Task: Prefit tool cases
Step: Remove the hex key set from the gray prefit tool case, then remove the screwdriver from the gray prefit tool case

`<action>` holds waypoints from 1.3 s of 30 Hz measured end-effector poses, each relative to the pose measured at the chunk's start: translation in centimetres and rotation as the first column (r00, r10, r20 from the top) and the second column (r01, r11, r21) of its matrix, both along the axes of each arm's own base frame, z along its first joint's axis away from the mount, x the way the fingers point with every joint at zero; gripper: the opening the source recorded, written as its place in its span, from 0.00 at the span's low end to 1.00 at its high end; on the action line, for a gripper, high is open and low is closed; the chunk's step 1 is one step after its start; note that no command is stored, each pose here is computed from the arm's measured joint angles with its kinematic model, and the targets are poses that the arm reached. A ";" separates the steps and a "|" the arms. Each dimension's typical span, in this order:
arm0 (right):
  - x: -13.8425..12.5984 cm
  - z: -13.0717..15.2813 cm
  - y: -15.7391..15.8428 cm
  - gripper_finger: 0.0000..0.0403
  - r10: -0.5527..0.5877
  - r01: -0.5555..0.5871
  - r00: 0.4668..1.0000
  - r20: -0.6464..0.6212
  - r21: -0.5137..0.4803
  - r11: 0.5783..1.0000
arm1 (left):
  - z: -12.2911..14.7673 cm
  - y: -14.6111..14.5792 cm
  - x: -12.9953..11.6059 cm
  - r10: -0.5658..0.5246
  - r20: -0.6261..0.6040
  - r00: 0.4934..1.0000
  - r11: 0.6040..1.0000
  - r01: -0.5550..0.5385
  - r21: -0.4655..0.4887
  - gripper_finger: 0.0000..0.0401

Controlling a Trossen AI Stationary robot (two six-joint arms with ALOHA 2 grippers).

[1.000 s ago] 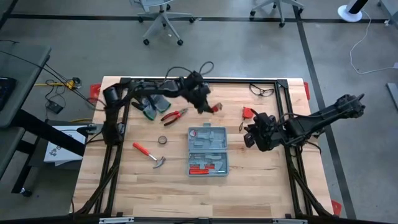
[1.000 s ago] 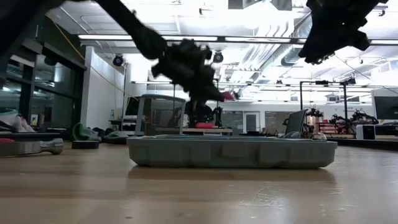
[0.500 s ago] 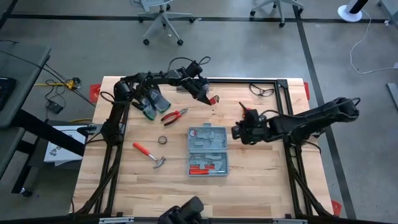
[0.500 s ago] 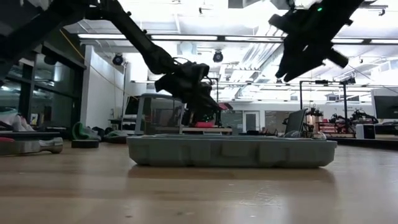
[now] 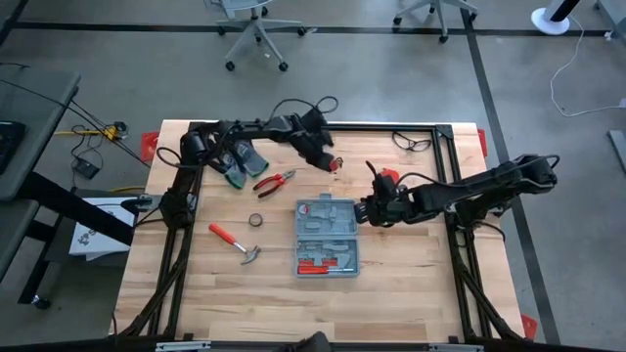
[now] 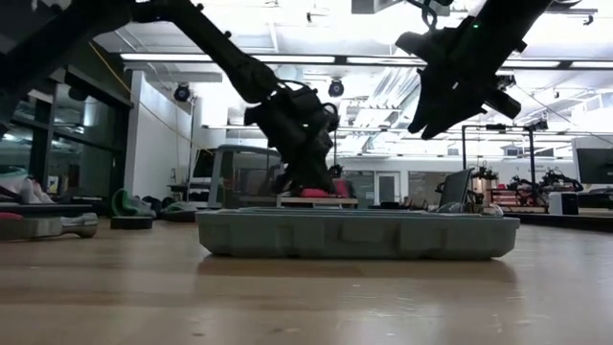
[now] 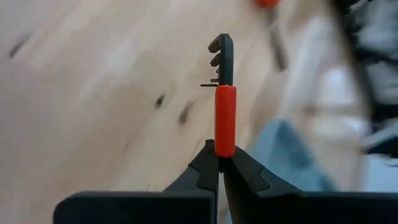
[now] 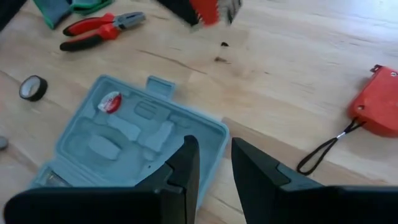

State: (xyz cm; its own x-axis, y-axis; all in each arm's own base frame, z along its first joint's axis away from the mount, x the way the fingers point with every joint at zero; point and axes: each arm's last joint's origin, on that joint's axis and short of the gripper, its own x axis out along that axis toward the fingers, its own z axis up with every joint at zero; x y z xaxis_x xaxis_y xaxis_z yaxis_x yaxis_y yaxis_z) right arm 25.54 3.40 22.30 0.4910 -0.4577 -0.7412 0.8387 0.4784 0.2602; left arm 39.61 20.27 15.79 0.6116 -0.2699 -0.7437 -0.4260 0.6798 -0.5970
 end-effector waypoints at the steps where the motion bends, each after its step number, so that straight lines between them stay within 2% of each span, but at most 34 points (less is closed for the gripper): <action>1: 0.0 0.0 0.0 0.22 0.002 -0.002 1.000 -0.002 0.000 1.000 | -0.2 -0.6 0.0 -0.020 -0.035 0.999 0.999 0.021 0.029 0.01; 5: -0.1 -0.1 0.0 0.22 0.008 -0.008 1.000 -0.017 -0.004 1.000 | -0.7 -2.1 0.0 -0.058 -0.158 0.986 0.986 0.081 0.145 0.01; 9: -0.2 -0.1 0.0 0.22 0.009 -0.009 0.999 -0.034 -0.007 1.000 | -0.9 -2.5 -0.4 0.007 -0.291 0.957 0.958 0.077 0.275 0.00; 11: -0.3 -0.1 0.0 0.22 0.009 -0.009 0.999 -0.040 -0.008 1.000 | -1.0 -2.7 -0.5 0.022 -0.318 0.948 0.948 0.081 0.307 0.01; 20: -0.4 -0.2 0.0 0.22 0.030 -0.030 0.998 -0.056 -0.002 1.000 | -0.2 -2.6 -0.9 -0.039 -0.305 0.952 0.949 0.131 0.286 0.13; 29: -0.4 -0.2 0.1 0.22 0.049 -0.049 0.997 -0.067 -0.002 0.999 | 4.0 -0.6 -3.5 0.062 -0.335 0.940 0.888 0.101 0.449 0.26; 34: -0.4 -0.2 0.1 0.22 0.053 -0.054 0.996 -0.070 -0.008 0.999 | 5.2 -0.4 -4.5 0.047 -0.325 0.944 0.904 0.098 0.416 0.28; 36: -0.4 -0.2 0.0 0.22 0.049 -0.050 0.996 -0.069 -0.015 0.999 | 5.4 -0.9 -4.2 -0.014 -0.286 0.958 0.924 0.122 0.362 0.28; 39: -0.4 -0.2 0.0 0.22 0.042 -0.044 0.997 -0.067 -0.028 0.999 | 5.4 -2.6 -3.4 -0.154 -0.185 0.970 0.955 0.195 0.224 0.27</action>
State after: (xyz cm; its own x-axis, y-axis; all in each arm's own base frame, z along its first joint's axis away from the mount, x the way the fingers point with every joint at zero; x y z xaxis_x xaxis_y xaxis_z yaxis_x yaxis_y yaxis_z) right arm 25.17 3.41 22.14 0.4611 -0.4595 -0.7591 0.8321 0.5209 0.1901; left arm 36.20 17.71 21.17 0.4351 -0.1637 -0.8854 -0.3662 0.8662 -0.3401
